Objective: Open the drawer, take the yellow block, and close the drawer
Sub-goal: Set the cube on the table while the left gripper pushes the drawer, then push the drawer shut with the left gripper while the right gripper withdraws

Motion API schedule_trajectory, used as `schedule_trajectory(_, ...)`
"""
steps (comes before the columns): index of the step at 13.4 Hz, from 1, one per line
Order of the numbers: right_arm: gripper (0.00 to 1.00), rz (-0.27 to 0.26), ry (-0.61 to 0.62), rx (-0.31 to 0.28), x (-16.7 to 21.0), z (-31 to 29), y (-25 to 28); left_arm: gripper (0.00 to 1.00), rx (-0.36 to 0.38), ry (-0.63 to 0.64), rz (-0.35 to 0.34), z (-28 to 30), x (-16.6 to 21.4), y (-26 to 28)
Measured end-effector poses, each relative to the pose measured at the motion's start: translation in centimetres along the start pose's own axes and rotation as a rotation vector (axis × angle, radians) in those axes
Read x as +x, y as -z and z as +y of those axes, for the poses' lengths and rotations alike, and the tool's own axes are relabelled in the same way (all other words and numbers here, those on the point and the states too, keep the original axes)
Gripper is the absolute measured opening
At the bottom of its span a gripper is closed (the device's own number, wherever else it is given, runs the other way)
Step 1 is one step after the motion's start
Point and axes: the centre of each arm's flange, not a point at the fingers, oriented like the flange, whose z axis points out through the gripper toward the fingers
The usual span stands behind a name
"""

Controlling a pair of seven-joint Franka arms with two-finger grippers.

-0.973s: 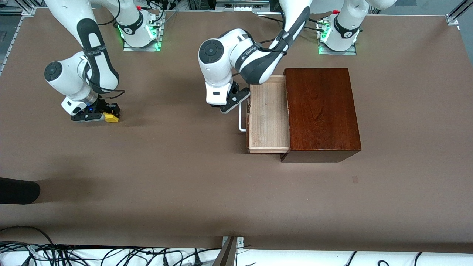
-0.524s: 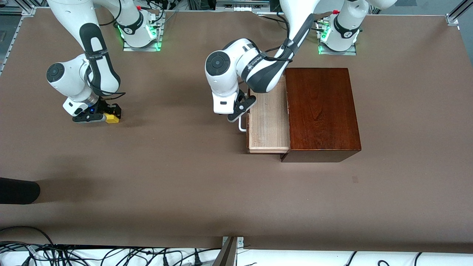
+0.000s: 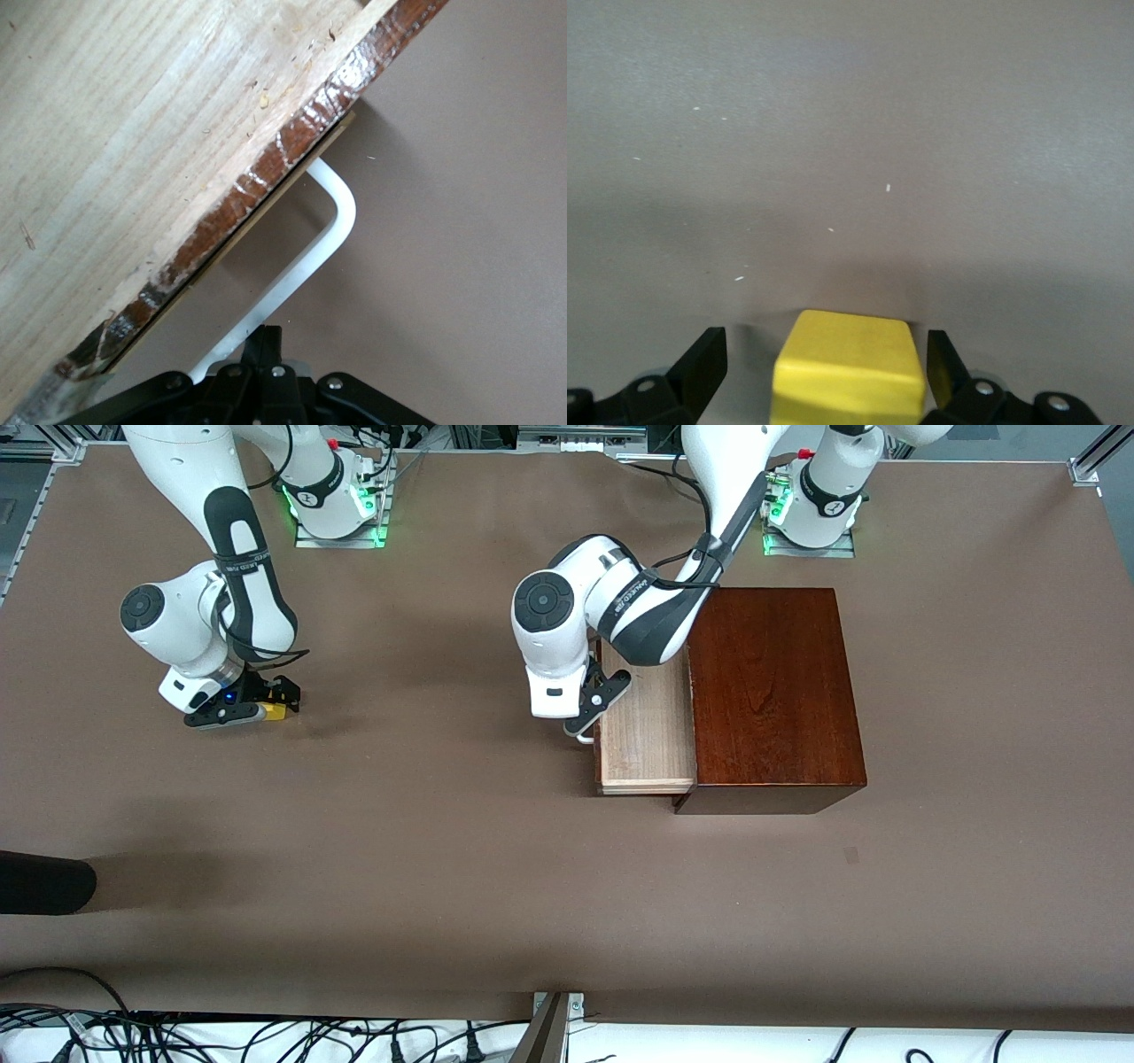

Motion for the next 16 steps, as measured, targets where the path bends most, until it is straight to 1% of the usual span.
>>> schedule_trajectory(4, 1.00, -0.026, 0.030, 0.017, 0.2, 1.3, 1.2, 0.01, 0.018, 0.002, -0.008, -0.2, 1.0, 0.1)
schedule_trajectory(8, 1.00, -0.021, 0.056, 0.033, 1.5, 2.1, 4.1, 0.01, 0.069, -0.025, -0.031, -0.9, 3.1, 0.7)
schedule_trajectory(10, 1.00, -0.016, 0.089, 0.046, 3.7, 2.5, 7.1, 0.01, 0.092, -0.039, -0.040, -1.4, 4.2, 1.2)
schedule_trajectory(12, 1.00, -0.036, 0.120, 0.068, 6.9, 3.0, 11.3, 0.01, 0.094, -0.051, -0.061, -1.5, 4.8, 1.3)
schedule_trajectory(13, 1.00, -0.052, 0.126, 0.068, 8.6, 3.0, 13.6, 0.01, 0.094, -0.059, -0.068, -1.5, 5.0, 1.3)
schedule_trajectory(16, 1.00, -0.109, 0.107, 0.031, 13.2, 0.9, 20.3, 0.01, 0.090, -0.084, -0.088, -1.6, 5.5, 1.3)
